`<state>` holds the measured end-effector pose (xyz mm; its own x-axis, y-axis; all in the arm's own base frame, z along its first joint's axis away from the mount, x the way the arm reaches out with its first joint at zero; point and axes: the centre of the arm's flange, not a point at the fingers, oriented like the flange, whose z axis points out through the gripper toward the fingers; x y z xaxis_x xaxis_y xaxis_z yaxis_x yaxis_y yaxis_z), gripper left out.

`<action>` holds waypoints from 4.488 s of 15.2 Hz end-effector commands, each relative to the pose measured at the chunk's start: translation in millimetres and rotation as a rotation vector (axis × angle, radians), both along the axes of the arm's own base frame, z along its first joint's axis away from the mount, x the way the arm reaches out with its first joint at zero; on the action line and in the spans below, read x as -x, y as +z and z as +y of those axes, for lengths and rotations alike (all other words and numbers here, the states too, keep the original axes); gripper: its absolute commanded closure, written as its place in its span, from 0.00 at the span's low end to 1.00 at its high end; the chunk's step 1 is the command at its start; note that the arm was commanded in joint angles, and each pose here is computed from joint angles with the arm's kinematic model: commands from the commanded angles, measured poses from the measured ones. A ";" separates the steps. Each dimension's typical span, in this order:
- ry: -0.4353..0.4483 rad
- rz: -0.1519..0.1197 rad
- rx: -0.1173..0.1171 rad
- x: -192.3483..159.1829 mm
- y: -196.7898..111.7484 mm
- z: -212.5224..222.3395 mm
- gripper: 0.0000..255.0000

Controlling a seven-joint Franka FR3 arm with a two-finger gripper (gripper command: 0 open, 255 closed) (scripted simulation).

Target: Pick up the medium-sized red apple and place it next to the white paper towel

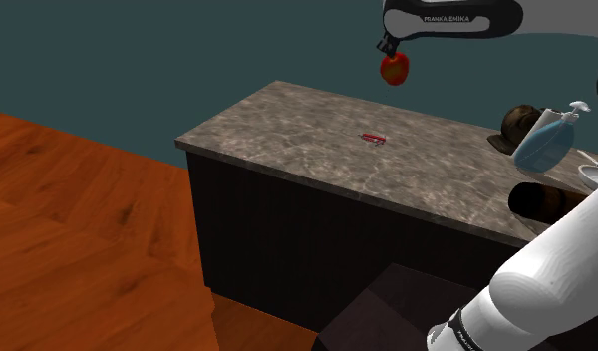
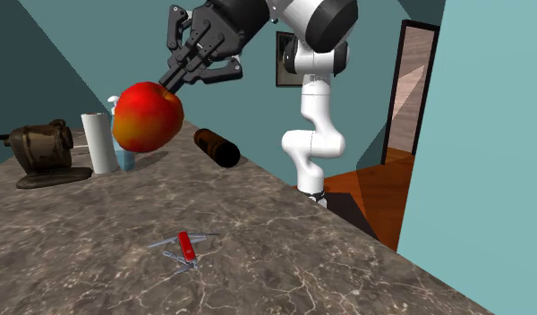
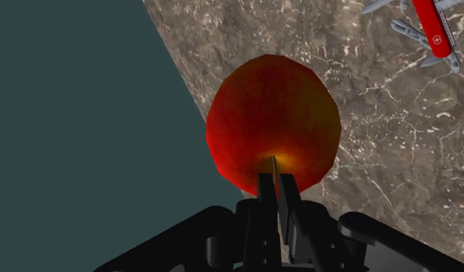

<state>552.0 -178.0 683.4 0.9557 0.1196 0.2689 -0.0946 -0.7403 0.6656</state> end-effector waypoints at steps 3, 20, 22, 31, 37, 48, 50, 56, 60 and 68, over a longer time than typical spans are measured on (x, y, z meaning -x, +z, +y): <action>0.000 0.000 0.000 0.5 21.7 0.3 1.00; 0.000 0.000 0.000 75.7 62.9 -91.7 1.00; 0.000 0.000 0.000 92.4 62.9 -112.1 1.00; 0.000 0.000 0.000 167.5 63.1 -204.1 1.00; 0.000 0.000 0.000 217.7 63.1 -265.5 1.00; 0.000 0.000 0.000 293.5 52.7 -358.3 1.00; 0.000 0.000 0.000 293.5 42.2 -358.3 1.00; 0.000 0.000 0.000 293.5 10.5 -358.3 1.00; 0.000 0.000 0.000 293.5 -10.7 -358.3 1.00; 0.000 0.000 0.000 293.5 -52.9 -358.3 1.00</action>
<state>257.8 -537.0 636.5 0.9559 0.1193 0.2685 -0.0944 -0.7407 0.6652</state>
